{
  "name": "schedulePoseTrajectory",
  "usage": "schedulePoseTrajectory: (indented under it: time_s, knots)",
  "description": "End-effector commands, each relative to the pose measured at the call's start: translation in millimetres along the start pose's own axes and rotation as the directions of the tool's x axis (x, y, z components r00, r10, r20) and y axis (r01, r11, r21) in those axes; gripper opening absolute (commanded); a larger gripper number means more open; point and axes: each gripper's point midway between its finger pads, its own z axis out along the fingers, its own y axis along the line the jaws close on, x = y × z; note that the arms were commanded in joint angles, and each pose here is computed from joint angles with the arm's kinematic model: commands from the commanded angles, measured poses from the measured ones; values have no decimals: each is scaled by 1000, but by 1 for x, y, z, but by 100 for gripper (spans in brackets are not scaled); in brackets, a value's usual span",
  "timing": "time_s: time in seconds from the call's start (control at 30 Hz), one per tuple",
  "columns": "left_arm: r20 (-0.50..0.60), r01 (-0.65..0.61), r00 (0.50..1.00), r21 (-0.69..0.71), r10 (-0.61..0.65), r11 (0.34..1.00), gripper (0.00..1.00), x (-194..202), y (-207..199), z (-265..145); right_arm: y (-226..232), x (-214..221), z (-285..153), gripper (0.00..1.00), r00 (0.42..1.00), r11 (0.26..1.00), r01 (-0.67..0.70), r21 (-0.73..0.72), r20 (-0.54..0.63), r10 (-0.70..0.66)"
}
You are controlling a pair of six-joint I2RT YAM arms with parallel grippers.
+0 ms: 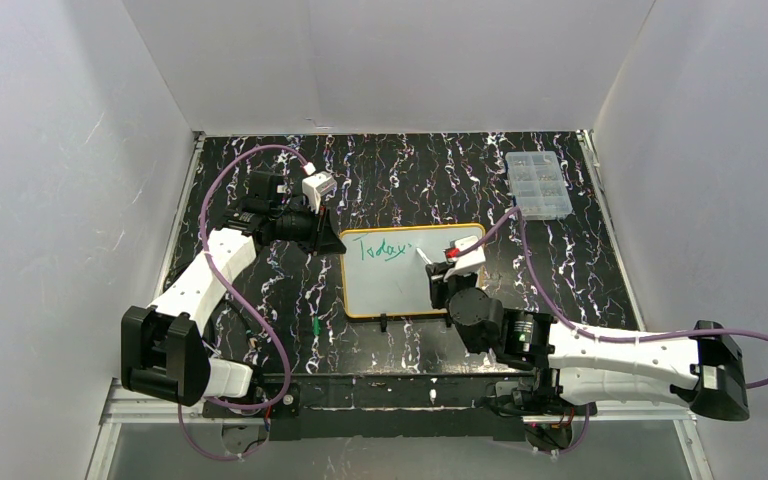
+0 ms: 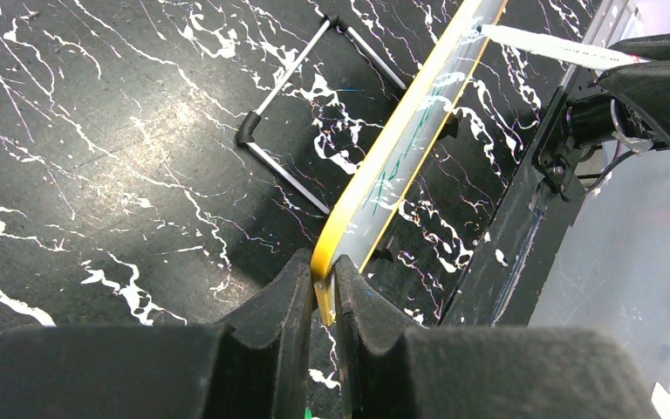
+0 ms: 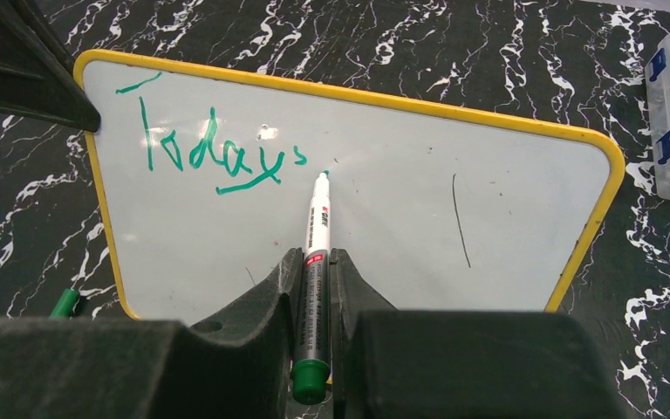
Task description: Write a sentence on the whiteboard
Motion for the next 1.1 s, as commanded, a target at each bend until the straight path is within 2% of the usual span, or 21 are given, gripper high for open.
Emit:
schedulePoseTrajectory:
  time_s: [0.0,0.53,1.07]
  knots:
    - [38,-52,998,-21,52,998,0,-9,-3,-10,0,-15,2,1,998,999,-42,29,39,41]
    - [37,-49,998,-21,50,999,0,-9,-3,-10,11,-11,8,1,1000,1000,-9,5,25,9]
    - [37,-49,998,-18,50,999,0,-9,-3,-9,-3,6,1,1,1000,999,-22,37,-21,23]
